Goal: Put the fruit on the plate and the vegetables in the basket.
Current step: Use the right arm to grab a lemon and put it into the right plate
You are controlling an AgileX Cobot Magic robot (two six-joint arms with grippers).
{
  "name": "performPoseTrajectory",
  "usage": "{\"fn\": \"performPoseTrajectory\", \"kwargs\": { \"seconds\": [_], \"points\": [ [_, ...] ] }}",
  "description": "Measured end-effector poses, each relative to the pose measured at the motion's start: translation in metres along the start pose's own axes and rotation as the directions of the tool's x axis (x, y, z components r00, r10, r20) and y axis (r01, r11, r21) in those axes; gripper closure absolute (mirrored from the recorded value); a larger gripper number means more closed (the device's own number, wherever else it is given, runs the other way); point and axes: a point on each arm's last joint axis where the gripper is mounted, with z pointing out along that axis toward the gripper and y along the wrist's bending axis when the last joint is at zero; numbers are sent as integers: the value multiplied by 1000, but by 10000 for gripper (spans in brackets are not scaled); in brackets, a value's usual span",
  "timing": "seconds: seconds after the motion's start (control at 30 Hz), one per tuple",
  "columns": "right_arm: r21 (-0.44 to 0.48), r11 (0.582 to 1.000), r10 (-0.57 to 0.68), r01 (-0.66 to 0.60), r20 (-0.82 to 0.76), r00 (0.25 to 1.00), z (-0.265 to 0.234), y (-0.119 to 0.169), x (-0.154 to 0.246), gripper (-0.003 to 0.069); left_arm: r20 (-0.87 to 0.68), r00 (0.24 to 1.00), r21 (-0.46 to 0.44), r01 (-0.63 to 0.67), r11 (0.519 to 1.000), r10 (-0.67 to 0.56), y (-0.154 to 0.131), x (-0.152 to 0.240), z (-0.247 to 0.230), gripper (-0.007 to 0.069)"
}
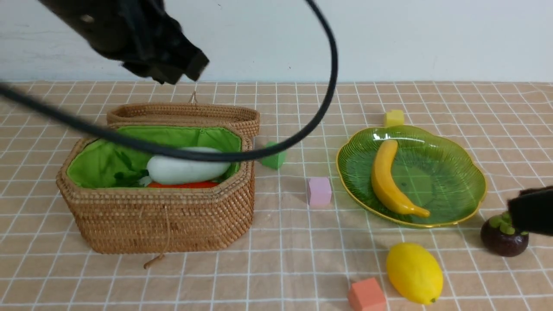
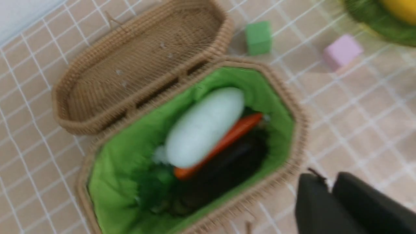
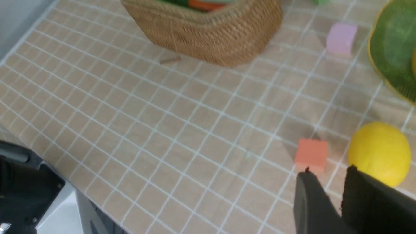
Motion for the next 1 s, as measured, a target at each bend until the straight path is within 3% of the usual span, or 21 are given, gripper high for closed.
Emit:
{"fn": "performPoseTrajectory", "kwargs": {
  "seconds": [0.03, 0.2, 0.43, 0.47, 0.53, 0.57, 0.63, 0.67, 0.77, 0.9, 0.97, 1.0],
  "points": [
    [3, 999, 51, -51, -83, 995, 18, -13, -3, 484, 26, 1000, 24, 14, 1000, -14, -8, 10, -24, 638],
    [33, 994, 107, -102, -262, 959, 73, -30, -5, 519, 78, 994, 74, 66, 995, -71, -21, 50, -56, 638],
    [245, 970, 108, 3, -442, 891, 140, -49, 1, 494, 130, 982, 121, 121, 985, -137, -29, 127, -56, 638],
    [311, 950, 133, 19, -460, 878, 155, -61, 3, 440, 150, 977, 145, 130, 981, -152, -33, 153, -51, 638],
    [344, 939, 164, 6, -464, 870, 162, -69, 5, 389, 163, 974, 159, 133, 978, -159, -35, 167, -49, 638],
    [374, 927, 196, -5, -475, 858, 178, -79, 9, 297, 183, 969, 173, 137, 975, -168, -37, 183, -46, 638],
    [384, 923, 208, -11, -478, 853, 188, -85, 10, 239, 197, 965, 180, 139, 974, -174, -38, 192, -46, 638],
    [391, 920, 215, -13, -479, 851, 200, -91, 14, 159, 220, 958, 191, 142, 971, -184, -39, 202, -46, 638],
    [400, 916, 223, -19, -469, 855, 227, -104, 21, 15, 260, 945, 204, 147, 968, -199, -39, 211, -50, 638],
    [409, 912, 238, -25, -481, 844, 250, -116, 32, -13, 281, 938, 208, 147, 967, -203, -39, 213, -53, 638],
    [412, 911, 246, -24, -495, 833, 257, -119, 37, 6, 283, 937, 208, 147, 967, -203, -39, 213, -53, 638],
    [414, 910, 254, -24, -510, 822, 262, -121, 42, 51, 286, 936, 208, 147, 967, -204, -39, 213, -53, 638]
  ]
}}
